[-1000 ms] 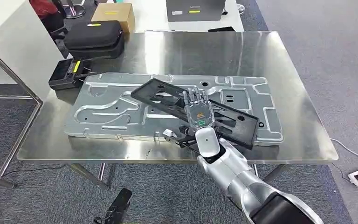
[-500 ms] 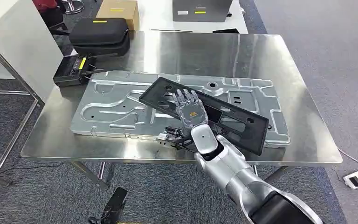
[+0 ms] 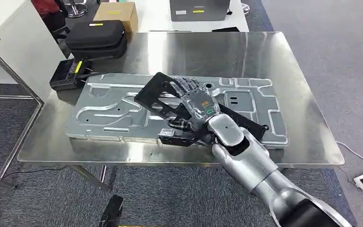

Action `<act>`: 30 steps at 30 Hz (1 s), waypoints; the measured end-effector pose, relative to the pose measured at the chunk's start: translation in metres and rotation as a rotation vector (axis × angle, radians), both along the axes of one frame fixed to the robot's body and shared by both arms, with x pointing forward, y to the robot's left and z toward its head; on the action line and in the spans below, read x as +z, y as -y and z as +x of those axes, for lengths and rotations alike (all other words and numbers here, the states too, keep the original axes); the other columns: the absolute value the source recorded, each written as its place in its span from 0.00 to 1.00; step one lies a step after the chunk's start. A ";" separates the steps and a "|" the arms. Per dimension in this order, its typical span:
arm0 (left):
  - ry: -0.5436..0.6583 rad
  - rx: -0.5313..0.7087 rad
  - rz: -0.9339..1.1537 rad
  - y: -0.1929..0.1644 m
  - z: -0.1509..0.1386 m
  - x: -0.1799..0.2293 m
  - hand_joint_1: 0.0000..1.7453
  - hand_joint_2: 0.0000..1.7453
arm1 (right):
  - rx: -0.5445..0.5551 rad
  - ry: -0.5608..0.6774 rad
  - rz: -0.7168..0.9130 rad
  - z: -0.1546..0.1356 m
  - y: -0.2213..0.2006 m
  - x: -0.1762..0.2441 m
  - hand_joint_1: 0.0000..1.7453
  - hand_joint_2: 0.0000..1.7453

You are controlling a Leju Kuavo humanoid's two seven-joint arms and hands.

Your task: Take the parts from the cabinet and place them on the table.

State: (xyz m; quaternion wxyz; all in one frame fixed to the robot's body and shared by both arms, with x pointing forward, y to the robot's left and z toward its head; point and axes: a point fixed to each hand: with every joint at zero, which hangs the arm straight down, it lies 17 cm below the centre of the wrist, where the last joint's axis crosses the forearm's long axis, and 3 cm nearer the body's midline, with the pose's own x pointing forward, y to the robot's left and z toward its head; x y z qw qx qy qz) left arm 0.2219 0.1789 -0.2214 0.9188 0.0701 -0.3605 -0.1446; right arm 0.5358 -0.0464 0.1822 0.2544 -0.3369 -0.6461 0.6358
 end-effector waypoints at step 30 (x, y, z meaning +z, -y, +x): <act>-0.057 0.177 0.099 -0.042 -0.041 -0.015 0.00 0.00 | -0.074 0.362 1.124 -0.207 0.120 0.101 0.00 0.00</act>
